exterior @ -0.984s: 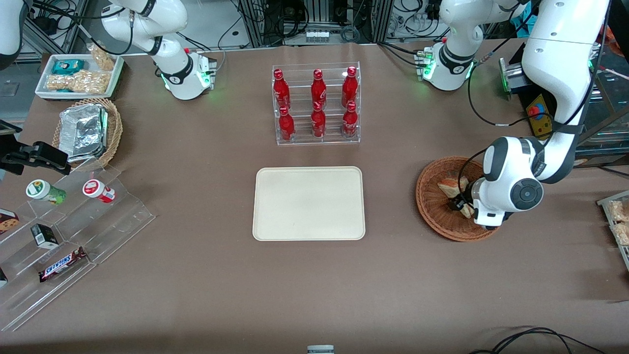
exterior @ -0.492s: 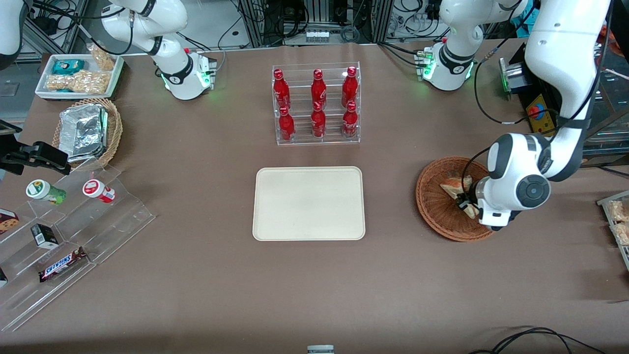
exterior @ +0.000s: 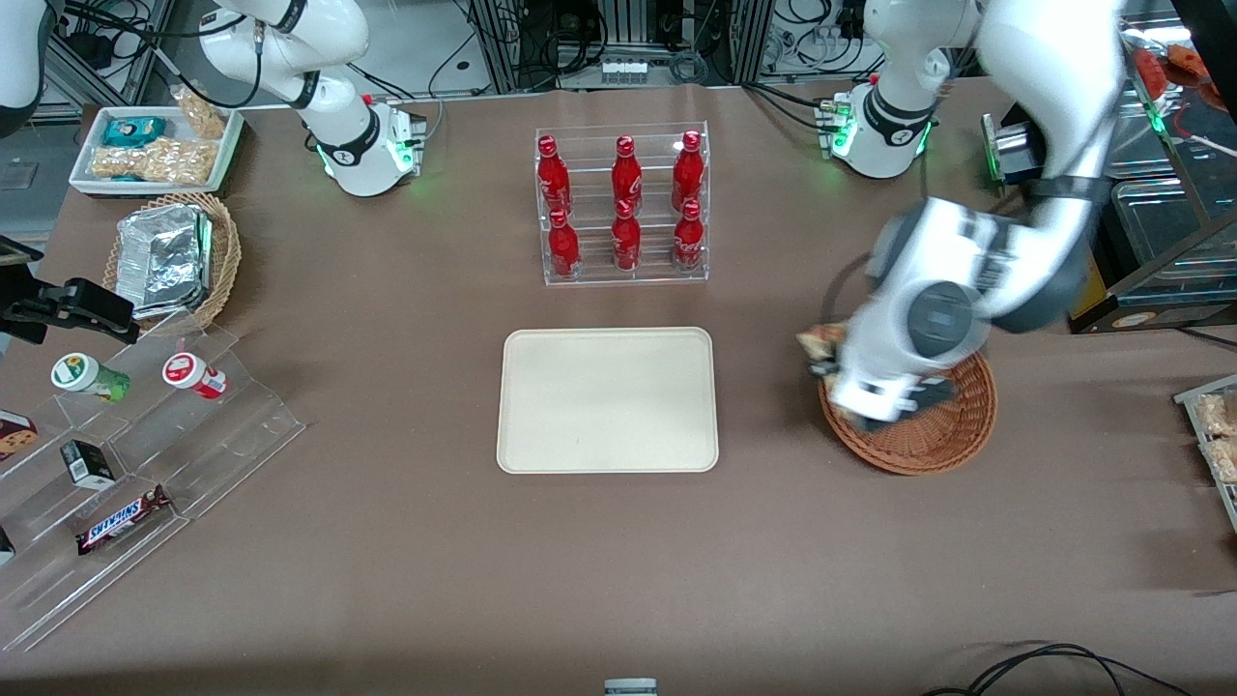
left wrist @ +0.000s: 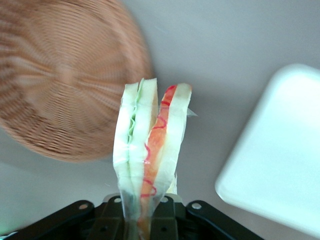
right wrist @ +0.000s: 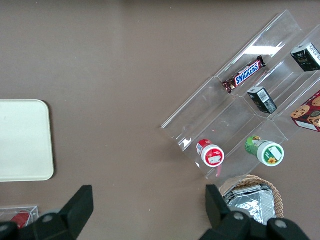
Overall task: Place sandwich from basket to tray
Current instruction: 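Lift the sandwich and carry it over the cream tray, then lower the sandwich onto the tray and open the left gripper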
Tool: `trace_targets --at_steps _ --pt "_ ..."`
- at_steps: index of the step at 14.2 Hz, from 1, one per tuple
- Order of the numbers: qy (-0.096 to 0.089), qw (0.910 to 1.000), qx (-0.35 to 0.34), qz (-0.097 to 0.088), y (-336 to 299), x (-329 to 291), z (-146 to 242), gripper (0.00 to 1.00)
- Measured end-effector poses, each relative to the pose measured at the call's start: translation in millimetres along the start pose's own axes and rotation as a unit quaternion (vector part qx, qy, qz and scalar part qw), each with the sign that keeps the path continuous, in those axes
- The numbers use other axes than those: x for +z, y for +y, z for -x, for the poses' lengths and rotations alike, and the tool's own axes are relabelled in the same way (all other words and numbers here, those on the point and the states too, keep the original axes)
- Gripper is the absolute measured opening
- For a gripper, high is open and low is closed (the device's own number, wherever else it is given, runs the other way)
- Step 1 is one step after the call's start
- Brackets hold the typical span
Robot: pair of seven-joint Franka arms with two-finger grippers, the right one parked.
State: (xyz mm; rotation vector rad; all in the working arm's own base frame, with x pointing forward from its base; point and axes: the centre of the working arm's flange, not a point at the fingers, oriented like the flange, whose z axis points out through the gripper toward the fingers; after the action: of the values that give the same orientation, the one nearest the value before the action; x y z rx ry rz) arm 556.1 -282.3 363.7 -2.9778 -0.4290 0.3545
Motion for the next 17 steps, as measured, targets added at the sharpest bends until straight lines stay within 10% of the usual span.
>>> trace_targets --at_steps 6,10,14,17 --pt "0.0 0.9937 0.11 0.019 157 51 75 0.15" --pt "0.013 0.9931 0.095 0.067 218 77 90 0.15" --pt "0.023 0.9924 0.11 0.05 239 107 99 0.15" --pt "0.037 0.9924 0.111 0.04 243 116 94 0.35"
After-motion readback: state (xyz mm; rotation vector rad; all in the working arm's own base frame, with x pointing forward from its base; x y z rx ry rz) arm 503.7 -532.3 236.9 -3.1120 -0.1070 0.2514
